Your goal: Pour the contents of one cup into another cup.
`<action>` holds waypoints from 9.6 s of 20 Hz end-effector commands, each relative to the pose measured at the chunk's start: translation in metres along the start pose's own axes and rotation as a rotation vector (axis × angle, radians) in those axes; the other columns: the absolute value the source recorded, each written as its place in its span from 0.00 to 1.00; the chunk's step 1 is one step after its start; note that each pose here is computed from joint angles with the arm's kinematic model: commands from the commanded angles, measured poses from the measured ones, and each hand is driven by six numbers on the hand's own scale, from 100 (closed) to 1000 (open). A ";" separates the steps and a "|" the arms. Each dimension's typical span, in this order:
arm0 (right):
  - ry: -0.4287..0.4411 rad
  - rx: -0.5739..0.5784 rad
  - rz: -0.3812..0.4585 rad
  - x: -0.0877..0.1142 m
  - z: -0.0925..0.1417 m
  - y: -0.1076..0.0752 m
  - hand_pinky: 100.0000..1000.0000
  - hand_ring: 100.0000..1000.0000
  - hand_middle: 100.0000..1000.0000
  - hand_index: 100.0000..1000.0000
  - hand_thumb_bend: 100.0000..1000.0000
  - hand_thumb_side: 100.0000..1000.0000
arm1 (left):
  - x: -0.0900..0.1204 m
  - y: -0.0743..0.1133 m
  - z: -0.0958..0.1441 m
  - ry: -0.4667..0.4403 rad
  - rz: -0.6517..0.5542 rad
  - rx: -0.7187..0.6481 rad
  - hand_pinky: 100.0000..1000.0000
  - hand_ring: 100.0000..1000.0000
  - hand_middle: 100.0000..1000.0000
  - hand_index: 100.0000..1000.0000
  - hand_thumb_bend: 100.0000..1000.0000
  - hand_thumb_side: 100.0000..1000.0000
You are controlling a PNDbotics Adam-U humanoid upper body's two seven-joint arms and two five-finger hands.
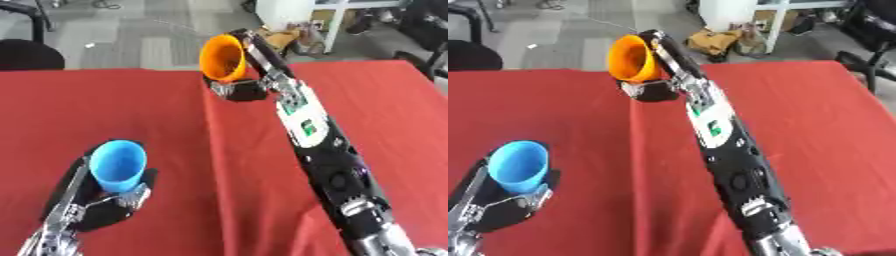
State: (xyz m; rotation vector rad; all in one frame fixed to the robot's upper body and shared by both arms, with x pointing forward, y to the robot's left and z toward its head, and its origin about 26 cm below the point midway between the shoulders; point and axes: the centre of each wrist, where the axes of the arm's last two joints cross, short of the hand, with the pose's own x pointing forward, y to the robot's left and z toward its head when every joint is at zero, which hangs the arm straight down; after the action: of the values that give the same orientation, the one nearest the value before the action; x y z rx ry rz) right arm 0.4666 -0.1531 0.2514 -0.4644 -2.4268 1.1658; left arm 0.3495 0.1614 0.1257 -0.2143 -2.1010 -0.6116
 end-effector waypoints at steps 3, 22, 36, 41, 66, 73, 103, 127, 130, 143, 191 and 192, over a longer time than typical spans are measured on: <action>-0.143 0.054 0.153 0.028 -0.026 -0.008 0.69 0.45 0.14 0.54 0.14 0.00 | 0.004 0.001 -0.004 -0.020 -0.024 -0.033 0.41 0.40 0.39 0.64 0.08 0.00; -0.417 0.183 0.347 0.075 -0.053 0.019 0.68 0.45 0.19 0.55 0.19 0.00 | 0.001 -0.004 -0.011 -0.024 -0.015 -0.059 0.41 0.40 0.40 0.64 0.07 0.00; -0.498 0.171 0.504 0.088 -0.053 0.020 0.66 0.45 0.24 0.56 0.20 0.00 | 0.003 -0.001 -0.012 -0.027 0.002 -0.030 0.41 0.40 0.40 0.64 0.07 0.00; -0.517 0.160 0.547 0.091 -0.054 0.020 0.66 0.45 0.25 0.56 0.21 0.00 | 0.004 0.000 -0.012 -0.029 0.006 -0.023 0.41 0.40 0.40 0.64 0.07 0.00; -0.214 -0.151 0.222 0.053 -0.018 -0.007 0.69 0.45 0.14 0.53 0.11 0.00 | -0.014 0.011 -0.016 0.006 -0.007 0.027 0.43 0.42 0.42 0.66 0.13 0.00; 0.066 -0.388 -0.166 0.031 0.040 -0.033 0.69 0.44 0.13 0.50 0.06 0.00 | -0.035 0.029 -0.023 0.036 -0.023 0.104 0.44 0.43 0.43 0.66 0.11 0.00; 0.441 -0.252 -0.551 -0.017 0.141 0.053 0.71 0.48 0.12 0.52 0.11 0.00 | 0.038 0.050 -0.034 -0.232 0.040 0.072 0.60 0.65 0.66 0.75 0.66 0.24; 0.327 -0.143 -0.488 -0.022 0.149 0.057 1.00 0.97 0.61 0.94 0.66 0.22 | 0.051 0.041 -0.003 -0.223 0.079 0.075 0.60 0.63 0.64 0.74 0.55 0.29; 0.319 -0.173 -0.468 -0.021 0.148 0.049 1.00 0.97 0.61 0.94 0.66 0.19 | 0.050 0.041 -0.002 -0.221 0.079 0.075 0.60 0.63 0.64 0.74 0.55 0.29; 0.336 -0.423 -0.359 -0.020 0.162 -0.012 0.99 0.92 0.58 0.91 0.65 0.18 | 0.049 0.050 0.010 -0.221 0.043 0.117 0.61 0.64 0.65 0.74 0.53 0.30; 0.479 -0.755 -0.506 -0.012 0.177 -0.033 0.84 0.78 0.45 0.80 0.20 0.20 | 0.019 0.064 0.048 -0.054 0.054 0.462 0.58 0.61 0.62 0.70 0.30 0.36; 0.479 -0.752 -0.506 -0.012 0.177 -0.033 0.84 0.78 0.45 0.80 0.20 0.21 | 0.019 0.064 0.048 -0.052 0.054 0.459 0.58 0.61 0.62 0.70 0.30 0.36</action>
State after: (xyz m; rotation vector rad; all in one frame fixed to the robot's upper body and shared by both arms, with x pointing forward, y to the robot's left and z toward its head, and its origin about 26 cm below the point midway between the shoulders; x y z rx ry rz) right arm 0.3870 -0.2937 0.1619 -0.2567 -2.2228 -0.1103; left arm 0.3276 0.2392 0.1361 -0.0275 -2.1987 -0.0625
